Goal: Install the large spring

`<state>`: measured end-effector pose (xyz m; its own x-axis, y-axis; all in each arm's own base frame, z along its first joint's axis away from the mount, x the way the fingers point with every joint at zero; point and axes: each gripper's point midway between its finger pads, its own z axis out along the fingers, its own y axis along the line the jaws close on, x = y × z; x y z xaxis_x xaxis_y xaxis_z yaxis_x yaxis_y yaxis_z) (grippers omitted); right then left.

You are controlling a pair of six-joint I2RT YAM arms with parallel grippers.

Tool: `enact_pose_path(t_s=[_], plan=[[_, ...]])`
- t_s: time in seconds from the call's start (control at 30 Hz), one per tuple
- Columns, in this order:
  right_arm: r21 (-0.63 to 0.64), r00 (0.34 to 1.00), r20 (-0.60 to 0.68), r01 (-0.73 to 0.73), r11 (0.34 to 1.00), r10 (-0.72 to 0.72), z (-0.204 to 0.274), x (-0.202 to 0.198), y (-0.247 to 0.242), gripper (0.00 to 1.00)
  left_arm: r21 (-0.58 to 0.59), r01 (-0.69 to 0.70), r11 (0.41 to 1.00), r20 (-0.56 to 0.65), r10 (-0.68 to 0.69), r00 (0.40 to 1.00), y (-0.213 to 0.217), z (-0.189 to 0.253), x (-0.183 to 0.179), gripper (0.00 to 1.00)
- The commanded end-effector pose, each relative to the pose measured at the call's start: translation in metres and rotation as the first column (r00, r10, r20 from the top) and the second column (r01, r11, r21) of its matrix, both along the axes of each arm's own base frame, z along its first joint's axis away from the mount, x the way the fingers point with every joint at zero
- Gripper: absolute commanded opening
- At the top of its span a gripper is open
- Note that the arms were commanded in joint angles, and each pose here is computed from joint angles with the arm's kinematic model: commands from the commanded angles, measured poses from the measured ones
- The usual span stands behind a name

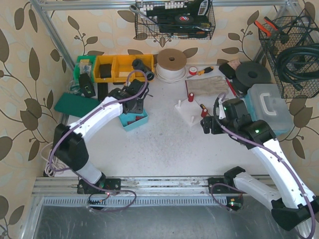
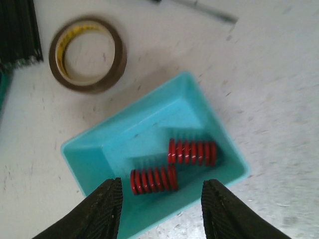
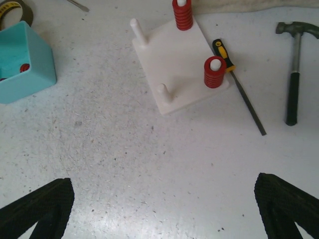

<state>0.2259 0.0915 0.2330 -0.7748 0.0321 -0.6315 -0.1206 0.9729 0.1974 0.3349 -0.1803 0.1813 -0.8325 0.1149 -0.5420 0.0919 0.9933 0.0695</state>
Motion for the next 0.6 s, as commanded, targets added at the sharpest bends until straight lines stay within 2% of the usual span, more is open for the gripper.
enact_pose_path(t_s=[0.0,0.2,0.33,0.43,0.57], plan=[[-0.056,1.0,0.0,0.016,0.998,-0.016,0.016,-0.005,-0.011,0.98,0.01,-0.068,0.998,-0.17,0.069,0.983,0.016,-0.042,-0.009,0.47],[-0.058,0.989,-0.138,0.048,0.997,-0.056,-0.011,-0.028,-0.017,0.98,-0.038,-0.046,0.998,-0.225,0.036,0.974,0.009,-0.066,0.007,0.44],[-0.111,0.982,-0.155,0.092,0.99,-0.108,-0.008,-0.031,-0.029,0.98,-0.116,-0.081,0.99,-0.293,0.044,0.955,0.005,-0.085,0.01,0.42],[-0.131,0.983,-0.147,0.091,0.987,-0.111,0.0,-0.026,-0.03,0.98,-0.152,-0.058,0.987,-0.327,0.005,0.945,-0.002,-0.096,0.012,0.41],[-0.137,0.982,-0.147,0.099,0.986,-0.119,0.004,-0.021,-0.029,0.98,-0.111,-0.036,0.993,-0.393,-0.011,0.92,0.001,-0.108,0.011,0.41]])
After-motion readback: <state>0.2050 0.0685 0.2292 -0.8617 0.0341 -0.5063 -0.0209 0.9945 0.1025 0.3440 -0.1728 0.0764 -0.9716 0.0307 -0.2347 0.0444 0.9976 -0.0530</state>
